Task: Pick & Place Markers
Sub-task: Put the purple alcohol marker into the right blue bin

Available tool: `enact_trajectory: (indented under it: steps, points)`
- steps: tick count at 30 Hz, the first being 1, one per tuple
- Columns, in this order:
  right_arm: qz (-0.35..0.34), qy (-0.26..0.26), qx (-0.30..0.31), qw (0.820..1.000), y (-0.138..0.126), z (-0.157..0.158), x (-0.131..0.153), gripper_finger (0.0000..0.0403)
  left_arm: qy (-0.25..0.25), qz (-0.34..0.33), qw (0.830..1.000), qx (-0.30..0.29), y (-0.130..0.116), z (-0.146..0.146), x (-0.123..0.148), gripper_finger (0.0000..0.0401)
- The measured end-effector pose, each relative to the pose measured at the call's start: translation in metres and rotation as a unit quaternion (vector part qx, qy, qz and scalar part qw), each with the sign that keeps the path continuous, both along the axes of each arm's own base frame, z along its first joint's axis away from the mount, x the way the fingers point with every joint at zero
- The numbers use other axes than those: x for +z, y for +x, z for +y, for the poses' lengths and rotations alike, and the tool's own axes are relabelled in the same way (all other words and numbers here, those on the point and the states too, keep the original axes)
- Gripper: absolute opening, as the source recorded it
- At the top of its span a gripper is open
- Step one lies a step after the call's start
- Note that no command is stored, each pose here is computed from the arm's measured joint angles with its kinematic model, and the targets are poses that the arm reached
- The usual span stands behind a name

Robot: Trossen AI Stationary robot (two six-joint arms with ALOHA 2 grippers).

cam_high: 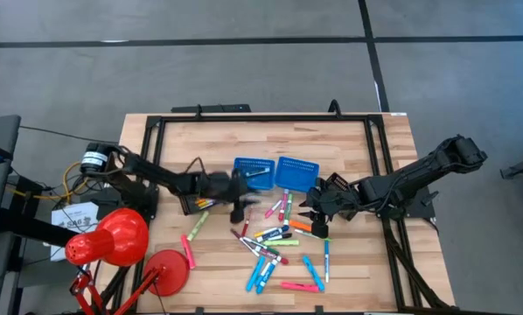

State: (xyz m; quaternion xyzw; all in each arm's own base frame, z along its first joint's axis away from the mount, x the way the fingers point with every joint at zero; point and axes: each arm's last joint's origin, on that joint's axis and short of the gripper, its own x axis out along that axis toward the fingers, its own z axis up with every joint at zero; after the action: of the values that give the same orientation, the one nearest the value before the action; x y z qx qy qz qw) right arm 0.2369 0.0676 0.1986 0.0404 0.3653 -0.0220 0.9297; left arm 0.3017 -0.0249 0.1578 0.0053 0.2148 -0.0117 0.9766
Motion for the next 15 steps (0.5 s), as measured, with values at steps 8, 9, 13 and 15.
enact_trajectory:
  steps: [8,9,13,15]
  points:
    - [0.0,0.001,-0.001,1.0,0.0,0.0,0.0,0.0118,-0.017,0.003,0.994,-0.106,-0.013,-0.067,0.0,0.0128]
    - [0.0,0.001,-0.001,1.0,0.0,0.0,0.0,0.0118,-0.017,0.003,0.993,-0.116,-0.015,-0.073,0.0,0.0127]
    - [0.0,0.0,-0.001,1.0,0.0,0.0,0.0,0.0118,-0.007,0.008,0.992,-0.127,-0.022,-0.088,-0.001,0.0126]
    - [0.0,0.0,-0.001,1.0,0.0,0.0,0.0,0.0118,0.001,0.025,0.992,-0.126,-0.024,-0.09,-0.004,0.0126]
